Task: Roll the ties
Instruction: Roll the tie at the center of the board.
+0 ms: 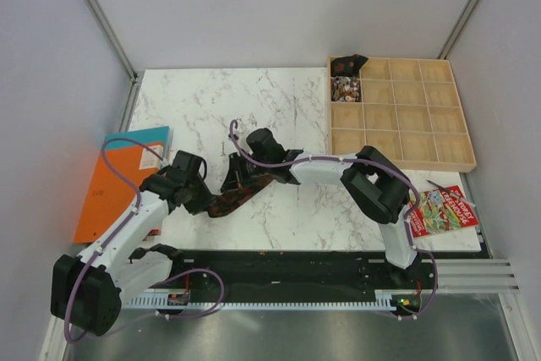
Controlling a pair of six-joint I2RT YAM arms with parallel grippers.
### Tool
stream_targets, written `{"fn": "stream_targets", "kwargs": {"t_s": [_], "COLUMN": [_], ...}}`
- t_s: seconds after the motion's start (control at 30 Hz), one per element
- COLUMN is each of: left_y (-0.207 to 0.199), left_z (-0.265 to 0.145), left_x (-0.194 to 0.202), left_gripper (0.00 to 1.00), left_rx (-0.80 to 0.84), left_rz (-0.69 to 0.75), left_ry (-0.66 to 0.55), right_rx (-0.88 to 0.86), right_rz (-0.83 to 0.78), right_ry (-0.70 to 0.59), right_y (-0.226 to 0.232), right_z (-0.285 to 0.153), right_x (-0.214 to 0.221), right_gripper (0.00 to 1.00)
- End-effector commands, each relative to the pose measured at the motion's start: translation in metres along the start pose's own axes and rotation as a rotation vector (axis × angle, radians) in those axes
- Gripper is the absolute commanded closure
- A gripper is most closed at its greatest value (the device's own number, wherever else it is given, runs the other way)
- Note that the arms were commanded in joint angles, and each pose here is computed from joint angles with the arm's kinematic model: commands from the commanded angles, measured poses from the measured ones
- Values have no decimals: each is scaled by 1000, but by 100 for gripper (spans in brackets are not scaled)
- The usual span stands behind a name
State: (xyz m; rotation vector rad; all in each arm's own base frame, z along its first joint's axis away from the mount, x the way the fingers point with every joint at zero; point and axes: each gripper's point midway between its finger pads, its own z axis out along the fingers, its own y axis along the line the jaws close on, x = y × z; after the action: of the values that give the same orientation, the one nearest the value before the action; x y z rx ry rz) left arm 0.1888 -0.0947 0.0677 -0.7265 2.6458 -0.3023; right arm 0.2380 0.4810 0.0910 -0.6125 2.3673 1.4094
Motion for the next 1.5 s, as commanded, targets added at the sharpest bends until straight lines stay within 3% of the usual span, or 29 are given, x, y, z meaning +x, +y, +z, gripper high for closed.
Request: {"fn": "stream_targets", "kwargs": {"t_s": [0.0, 0.53, 1.47], "left_y": [-7, -2, -27], "left_z": [-12, -15, 16], "left_x": [-8, -18, -23], "left_gripper": [77, 78, 82], "left_rx": [1, -89, -196], "left_rz": [43, 114, 211], "left_ry": [-9, 9, 93], "right_rx": [-15, -22, -59], "right_rz": [0, 23, 89], "right_ry": [7, 90, 99], "right_y": [5, 10, 9], "right_z": [7, 39, 54], "right_x": [11, 52, 59], "right_gripper": [96, 98, 100]}}
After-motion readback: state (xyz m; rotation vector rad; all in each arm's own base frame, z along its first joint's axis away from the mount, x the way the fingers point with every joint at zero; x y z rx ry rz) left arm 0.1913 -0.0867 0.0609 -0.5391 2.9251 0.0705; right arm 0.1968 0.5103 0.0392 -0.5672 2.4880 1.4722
